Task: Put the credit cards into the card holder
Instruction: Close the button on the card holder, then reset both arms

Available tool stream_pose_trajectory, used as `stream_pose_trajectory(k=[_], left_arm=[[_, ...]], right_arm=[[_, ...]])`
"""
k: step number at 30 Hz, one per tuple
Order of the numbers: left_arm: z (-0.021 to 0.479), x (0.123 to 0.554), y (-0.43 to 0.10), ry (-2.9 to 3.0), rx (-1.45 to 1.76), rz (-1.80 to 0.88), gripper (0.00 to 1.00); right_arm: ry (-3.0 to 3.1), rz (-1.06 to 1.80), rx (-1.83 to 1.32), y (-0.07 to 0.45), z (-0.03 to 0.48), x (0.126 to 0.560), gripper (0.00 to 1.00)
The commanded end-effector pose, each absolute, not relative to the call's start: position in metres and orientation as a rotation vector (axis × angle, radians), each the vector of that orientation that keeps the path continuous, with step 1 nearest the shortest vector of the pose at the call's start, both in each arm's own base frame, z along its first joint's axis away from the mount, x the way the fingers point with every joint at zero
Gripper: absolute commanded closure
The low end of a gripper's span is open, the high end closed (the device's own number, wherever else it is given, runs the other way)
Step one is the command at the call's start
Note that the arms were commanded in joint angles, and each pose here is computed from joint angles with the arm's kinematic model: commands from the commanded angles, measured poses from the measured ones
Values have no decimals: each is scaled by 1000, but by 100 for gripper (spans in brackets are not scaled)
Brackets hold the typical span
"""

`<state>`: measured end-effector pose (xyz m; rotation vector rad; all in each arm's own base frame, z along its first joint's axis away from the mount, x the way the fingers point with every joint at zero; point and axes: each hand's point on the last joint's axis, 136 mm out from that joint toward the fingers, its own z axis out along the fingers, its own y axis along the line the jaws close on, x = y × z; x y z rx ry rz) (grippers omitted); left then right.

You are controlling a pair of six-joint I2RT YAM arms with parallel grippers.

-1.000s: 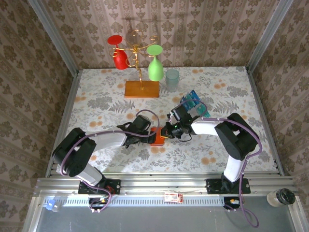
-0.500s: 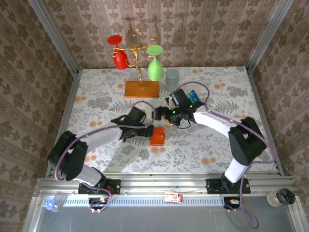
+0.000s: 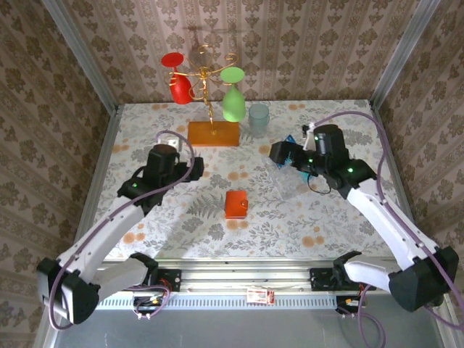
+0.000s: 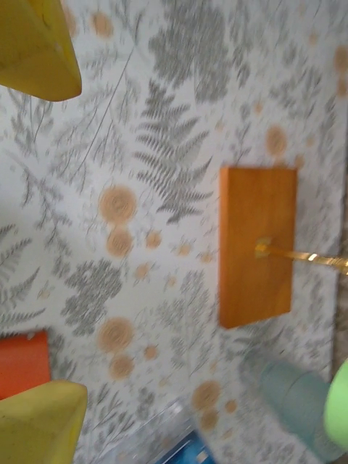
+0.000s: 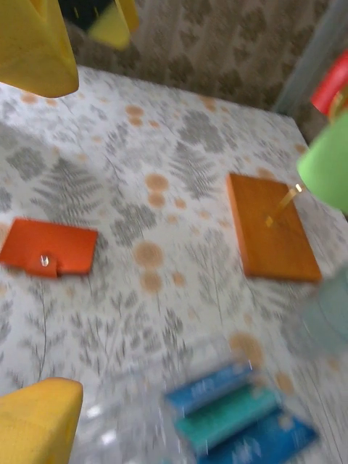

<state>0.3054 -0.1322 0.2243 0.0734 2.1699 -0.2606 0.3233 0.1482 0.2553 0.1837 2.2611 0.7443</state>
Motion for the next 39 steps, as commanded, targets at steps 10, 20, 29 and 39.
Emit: stream_pose_trajectory(k=[10, 20, 29, 39], left_arm=[[230, 290, -44, 1991, -21, 95, 0], [190, 296, -14, 1919, -29, 235, 0], [158, 319, 8, 1906, -103, 285, 0], [130, 351, 4, 1937, -39, 310, 0]], right_arm=[[2141, 163, 390, 40, 211, 311, 0], [2024, -104, 416, -4, 175, 304, 0], [2003, -231, 418, -26, 155, 320, 0], [1983, -314, 436, -46, 138, 345, 0]])
